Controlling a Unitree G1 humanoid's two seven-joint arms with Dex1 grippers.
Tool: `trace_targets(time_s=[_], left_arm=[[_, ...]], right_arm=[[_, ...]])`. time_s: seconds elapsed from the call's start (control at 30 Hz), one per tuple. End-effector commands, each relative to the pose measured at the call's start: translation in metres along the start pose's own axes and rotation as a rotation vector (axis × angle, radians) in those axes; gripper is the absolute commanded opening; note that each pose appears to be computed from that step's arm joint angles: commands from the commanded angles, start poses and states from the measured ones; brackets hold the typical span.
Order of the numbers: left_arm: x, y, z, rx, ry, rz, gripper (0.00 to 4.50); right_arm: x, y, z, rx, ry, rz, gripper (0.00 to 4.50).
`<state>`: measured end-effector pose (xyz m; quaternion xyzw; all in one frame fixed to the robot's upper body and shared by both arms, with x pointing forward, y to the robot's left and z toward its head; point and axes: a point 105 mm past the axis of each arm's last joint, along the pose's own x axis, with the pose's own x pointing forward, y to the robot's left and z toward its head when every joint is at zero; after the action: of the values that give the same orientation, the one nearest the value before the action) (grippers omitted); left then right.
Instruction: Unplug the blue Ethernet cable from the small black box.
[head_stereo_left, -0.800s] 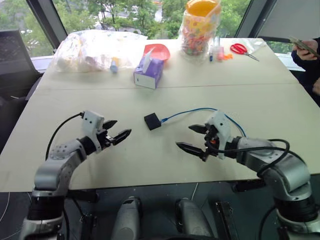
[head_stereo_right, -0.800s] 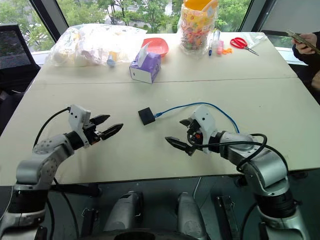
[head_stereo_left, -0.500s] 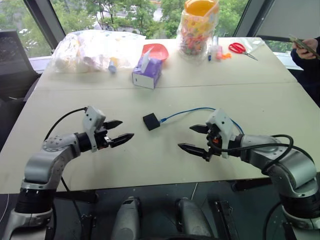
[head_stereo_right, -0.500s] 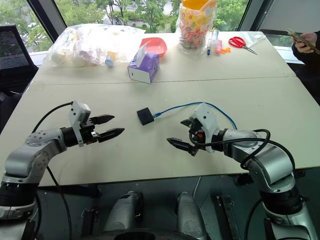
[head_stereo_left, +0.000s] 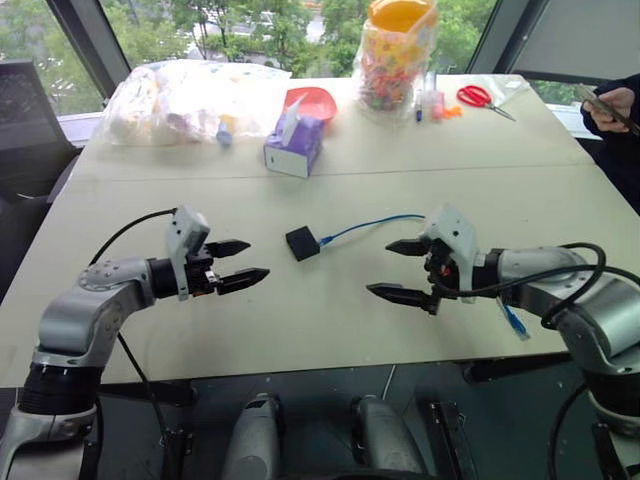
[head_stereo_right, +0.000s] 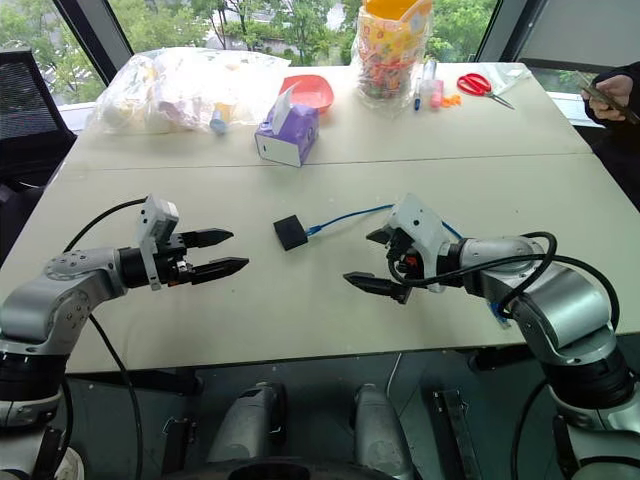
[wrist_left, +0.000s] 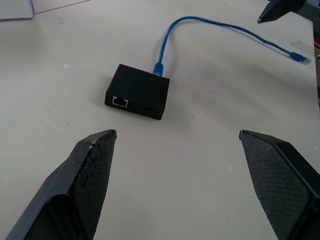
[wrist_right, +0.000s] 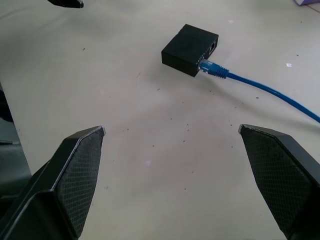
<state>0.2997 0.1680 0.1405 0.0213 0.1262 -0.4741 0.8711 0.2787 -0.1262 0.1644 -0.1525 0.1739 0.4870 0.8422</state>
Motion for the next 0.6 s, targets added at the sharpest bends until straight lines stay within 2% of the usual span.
trace_targets(time_s=[0.03,0.3,0.6], left_arm=[[-0.003,-0.003,0.004,0.04,-0.008,0.004,4.12],[0.0,-0.005,0.009,0.048,-0.044,0.022,4.12],[-0.004,-0.006,0.013,0.083,-0.067,0.071,4.12]], right_arm=[[-0.003,-0.008,0.006,-0.054,0.03,-0.011,4.5],[0.024,-0.047,0.028,-0.185,0.073,0.061,4.5],[0.072,-0.074,0.029,-0.273,0.207,0.226,4.5]])
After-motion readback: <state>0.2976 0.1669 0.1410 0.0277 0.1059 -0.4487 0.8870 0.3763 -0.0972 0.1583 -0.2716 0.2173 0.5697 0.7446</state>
